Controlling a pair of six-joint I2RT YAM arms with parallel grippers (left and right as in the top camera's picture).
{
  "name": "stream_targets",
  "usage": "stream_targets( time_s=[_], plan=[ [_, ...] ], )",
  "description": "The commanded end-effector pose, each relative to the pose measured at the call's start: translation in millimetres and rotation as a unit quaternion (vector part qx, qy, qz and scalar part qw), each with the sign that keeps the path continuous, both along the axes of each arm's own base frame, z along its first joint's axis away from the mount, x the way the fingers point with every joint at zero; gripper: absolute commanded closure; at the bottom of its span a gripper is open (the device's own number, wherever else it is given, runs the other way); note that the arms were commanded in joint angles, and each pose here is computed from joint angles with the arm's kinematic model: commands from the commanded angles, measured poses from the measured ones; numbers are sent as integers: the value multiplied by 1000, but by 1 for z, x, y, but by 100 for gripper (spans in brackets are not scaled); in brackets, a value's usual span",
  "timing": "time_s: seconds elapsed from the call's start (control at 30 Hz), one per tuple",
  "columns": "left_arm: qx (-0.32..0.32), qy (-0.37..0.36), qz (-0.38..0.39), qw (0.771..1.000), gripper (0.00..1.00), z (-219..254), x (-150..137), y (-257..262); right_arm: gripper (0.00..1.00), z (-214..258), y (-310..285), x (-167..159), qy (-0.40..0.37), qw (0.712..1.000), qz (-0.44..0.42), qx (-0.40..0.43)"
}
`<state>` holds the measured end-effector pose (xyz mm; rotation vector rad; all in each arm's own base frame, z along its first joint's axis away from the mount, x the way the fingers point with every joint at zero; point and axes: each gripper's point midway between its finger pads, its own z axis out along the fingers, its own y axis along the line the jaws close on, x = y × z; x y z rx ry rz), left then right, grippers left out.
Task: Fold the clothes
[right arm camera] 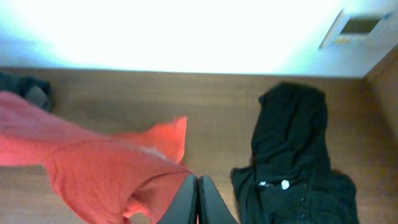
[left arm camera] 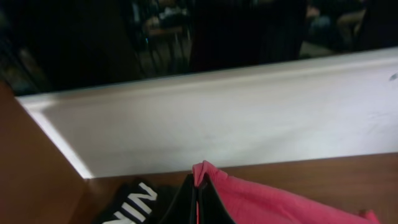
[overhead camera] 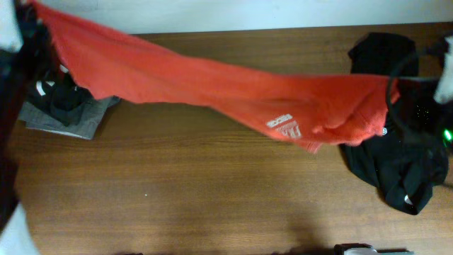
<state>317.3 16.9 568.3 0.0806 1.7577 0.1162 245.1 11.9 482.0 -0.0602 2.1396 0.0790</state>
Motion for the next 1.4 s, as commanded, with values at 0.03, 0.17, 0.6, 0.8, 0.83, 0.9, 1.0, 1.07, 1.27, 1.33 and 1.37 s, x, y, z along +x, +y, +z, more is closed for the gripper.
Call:
stream_targets(
  time_s=[0.03,0.17,0.6,0.8,0.83,0.9,1.0,1.07,1.27,1.33,1.37],
  plan=[
    [-4,-20,6,1000,99,13,-40,-1,96,35,0,-54,-81,997,-3,-2],
    [-5,-1,7,1000,99,4,-49,-1,96,44,-7,-79,-111,994,-23,-13],
    [-22,142,16,989,99,-80,43,9,96,12,-22,-8,-23,998,-52,-35],
    [-41,236,-2,971,99,-151,106,6,96,-54,-13,80,101,994,-16,-24],
    [-41,252,-3,967,99,-165,116,6,96,-68,-13,95,124,992,-12,-22],
    [-44,284,-2,958,99,-193,136,7,96,-98,-12,123,165,986,-6,-19],
    [-48,327,-4,944,99,-240,166,8,96,-145,-9,165,216,976,8,-16],
    [-52,349,-14,936,99,-271,186,5,96,-177,-8,195,240,971,14,-9],
    [-59,394,-36,916,99,-368,243,-9,96,-270,-5,277,262,965,23,2],
    [-57,404,-41,912,99,-396,255,-15,96,-296,-6,299,256,966,23,2],
    [-55,411,-47,909,99,-424,268,-22,96,-322,-4,322,247,969,24,8]
  ],
)
